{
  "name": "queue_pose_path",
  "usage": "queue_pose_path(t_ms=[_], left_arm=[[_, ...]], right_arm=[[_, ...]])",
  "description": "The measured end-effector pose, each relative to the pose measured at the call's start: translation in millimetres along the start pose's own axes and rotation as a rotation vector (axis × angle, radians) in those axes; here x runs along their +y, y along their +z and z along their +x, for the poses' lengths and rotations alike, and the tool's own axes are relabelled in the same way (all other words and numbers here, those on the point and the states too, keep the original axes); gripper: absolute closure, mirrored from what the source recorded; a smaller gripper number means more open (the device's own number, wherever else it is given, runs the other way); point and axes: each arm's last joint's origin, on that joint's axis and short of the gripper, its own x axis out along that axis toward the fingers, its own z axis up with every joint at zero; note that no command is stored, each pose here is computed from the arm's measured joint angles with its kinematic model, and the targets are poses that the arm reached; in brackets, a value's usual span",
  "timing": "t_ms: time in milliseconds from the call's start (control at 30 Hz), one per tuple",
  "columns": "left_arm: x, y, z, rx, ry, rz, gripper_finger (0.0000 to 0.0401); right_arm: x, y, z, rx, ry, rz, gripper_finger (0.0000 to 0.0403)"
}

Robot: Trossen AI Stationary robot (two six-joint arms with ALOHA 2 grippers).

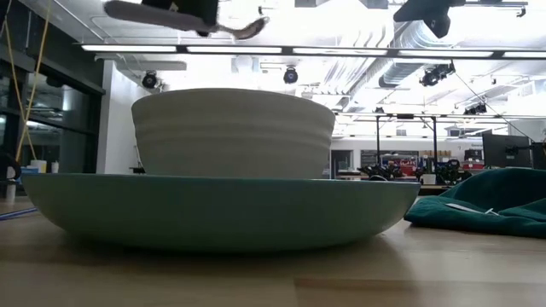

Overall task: Set table place
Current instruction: Place the purple fork inside the white bowl, then return to Home Position

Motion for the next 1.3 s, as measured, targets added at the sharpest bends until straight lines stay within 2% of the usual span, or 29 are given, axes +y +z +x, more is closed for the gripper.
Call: queue_pose_path(t_ms=[400,667,1300], left_arm=[[-6.5,6.0,20.5,0.010,0.000,-0.005,0.0357],[-15.1,7.4,35.4,0.054,-0.049,0.007,0.0357],[-18.3,9.2,42.0,0.090,-0.089,0.007,0.0357]], right_arm=[[0.6,-0.6,0.0,0.010,0.024,-0.007,0.0402],[0.4,-2.0,0.1,0.025,0.023,-0.015,0.0402],[0.6,-2.1,0.0,0.026,0.030,-0.034,0.0402]])
